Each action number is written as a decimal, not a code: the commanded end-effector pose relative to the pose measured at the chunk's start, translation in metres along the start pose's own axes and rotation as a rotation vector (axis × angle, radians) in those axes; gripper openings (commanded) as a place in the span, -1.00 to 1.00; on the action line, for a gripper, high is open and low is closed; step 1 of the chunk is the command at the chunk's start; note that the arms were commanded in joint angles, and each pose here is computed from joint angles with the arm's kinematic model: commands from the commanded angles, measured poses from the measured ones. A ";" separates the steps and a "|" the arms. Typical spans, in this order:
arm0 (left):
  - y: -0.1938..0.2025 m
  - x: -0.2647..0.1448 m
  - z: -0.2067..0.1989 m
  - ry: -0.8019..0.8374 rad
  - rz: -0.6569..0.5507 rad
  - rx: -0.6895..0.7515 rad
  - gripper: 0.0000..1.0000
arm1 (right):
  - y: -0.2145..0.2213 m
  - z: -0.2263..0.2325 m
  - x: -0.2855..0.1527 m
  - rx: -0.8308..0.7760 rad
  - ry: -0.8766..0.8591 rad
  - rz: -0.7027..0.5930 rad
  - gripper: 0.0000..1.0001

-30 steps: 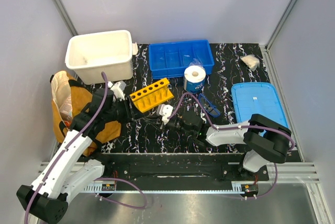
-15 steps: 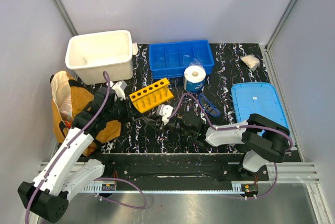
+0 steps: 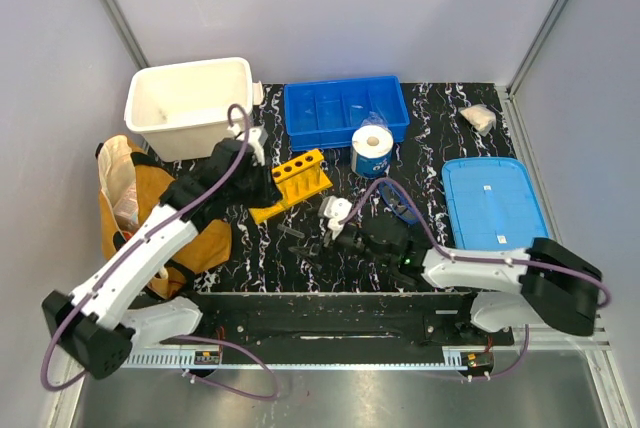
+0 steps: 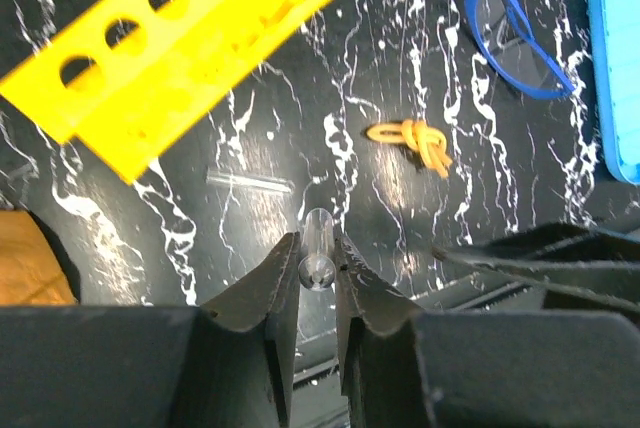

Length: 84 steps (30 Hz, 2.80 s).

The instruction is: Organize the chemistry lab equipment

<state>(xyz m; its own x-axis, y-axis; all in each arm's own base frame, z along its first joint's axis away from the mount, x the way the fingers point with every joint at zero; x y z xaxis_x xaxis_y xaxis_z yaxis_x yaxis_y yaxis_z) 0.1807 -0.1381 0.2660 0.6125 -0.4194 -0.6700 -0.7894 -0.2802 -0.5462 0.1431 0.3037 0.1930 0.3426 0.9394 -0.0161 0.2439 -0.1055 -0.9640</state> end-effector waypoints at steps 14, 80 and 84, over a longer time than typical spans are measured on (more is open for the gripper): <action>-0.063 0.077 -0.075 -0.231 -0.169 0.235 -0.62 | -0.021 -0.023 -0.134 0.467 0.611 0.098 0.99; -0.039 0.163 -0.043 -0.300 -0.127 0.229 -0.41 | -0.037 -0.031 -0.132 0.374 0.599 0.105 0.99; -0.039 0.163 -0.043 -0.301 -0.120 0.224 -0.40 | -0.035 -0.031 -0.130 0.368 0.595 0.115 0.99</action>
<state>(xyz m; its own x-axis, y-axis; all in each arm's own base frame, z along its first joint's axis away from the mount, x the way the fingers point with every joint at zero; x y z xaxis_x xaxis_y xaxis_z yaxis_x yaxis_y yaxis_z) 0.3021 -0.2271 0.1924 0.6871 -0.0756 -0.7226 -0.7265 -0.0805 -0.6824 0.1134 0.1718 0.2113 0.7894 0.5931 -0.1584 -0.1638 -0.0452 -0.9855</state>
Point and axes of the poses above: each gripper's point midway between its finger pads, its own x axis out along the fingers, its own z axis along the line the jaws close on, y = z × x, the point moved 9 cm from there along -x, back along the fingers, and after that the axes turned 11 degrees about -x, right-handed, at the moved point
